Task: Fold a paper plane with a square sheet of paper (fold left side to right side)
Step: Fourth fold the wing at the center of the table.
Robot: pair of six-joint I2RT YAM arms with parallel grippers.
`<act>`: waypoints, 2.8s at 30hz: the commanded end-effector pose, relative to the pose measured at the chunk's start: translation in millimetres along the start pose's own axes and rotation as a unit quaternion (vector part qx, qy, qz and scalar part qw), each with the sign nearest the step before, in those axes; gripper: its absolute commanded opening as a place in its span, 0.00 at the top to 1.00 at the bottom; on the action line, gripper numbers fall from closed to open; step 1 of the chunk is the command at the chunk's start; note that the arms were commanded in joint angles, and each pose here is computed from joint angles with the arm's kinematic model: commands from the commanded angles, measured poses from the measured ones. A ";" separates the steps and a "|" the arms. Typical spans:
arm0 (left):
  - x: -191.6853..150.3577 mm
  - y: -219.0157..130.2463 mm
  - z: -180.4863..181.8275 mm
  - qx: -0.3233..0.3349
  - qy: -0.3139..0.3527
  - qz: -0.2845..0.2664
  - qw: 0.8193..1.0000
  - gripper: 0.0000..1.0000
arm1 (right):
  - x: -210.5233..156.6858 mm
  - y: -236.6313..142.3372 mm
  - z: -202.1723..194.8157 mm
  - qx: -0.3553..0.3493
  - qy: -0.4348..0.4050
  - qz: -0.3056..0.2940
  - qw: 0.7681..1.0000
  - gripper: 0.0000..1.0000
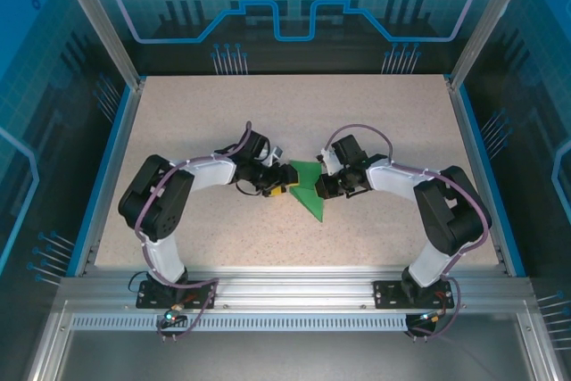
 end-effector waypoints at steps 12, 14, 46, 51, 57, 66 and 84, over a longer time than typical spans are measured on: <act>4.9 5.4 -31.4 -0.029 0.020 0.019 0.999 0.64 | -8.5 -44.7 5.2 -0.055 -0.007 -0.046 0.997 0.55; 5.3 4.3 -33.1 -0.030 0.019 0.018 0.999 0.64 | -12.8 -50.4 12.8 -0.060 -0.020 -0.049 0.997 0.52; 5.5 -3.6 -45.6 -0.013 0.008 0.005 1.000 0.70 | -30.0 13.8 62.3 -0.141 -0.097 0.045 0.984 0.77; 7.1 -19.9 -42.9 -0.015 0.005 -0.013 1.000 0.53 | -31.0 15.3 62.3 -0.134 -0.092 0.044 0.986 0.87; 11.7 -53.7 -35.5 -0.031 -0.001 -0.049 0.998 0.38 | -34.3 16.0 60.5 -0.099 -0.076 0.032 0.992 0.92; 7.0 -41.8 -9.3 -0.035 -0.039 -0.011 0.999 0.58 | -40.3 14.9 49.2 -0.039 -0.039 0.006 0.998 0.94; 9.3 30.0 -18.4 -0.003 -0.031 0.066 0.997 0.58 | -49.2 20.4 36.8 -0.013 -0.010 0.013 1.000 0.94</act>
Point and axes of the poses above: each hand's point on the last joint's axis, 136 mm out from that joint toward the fingers, its own y axis out along the fingers, its own z axis along the line the jaws close on, x = y × z, the point moved 9 cm from there along -y, back along the fingers, and after that the axes turned 12 degrees about -y, right-handed, at the moved point
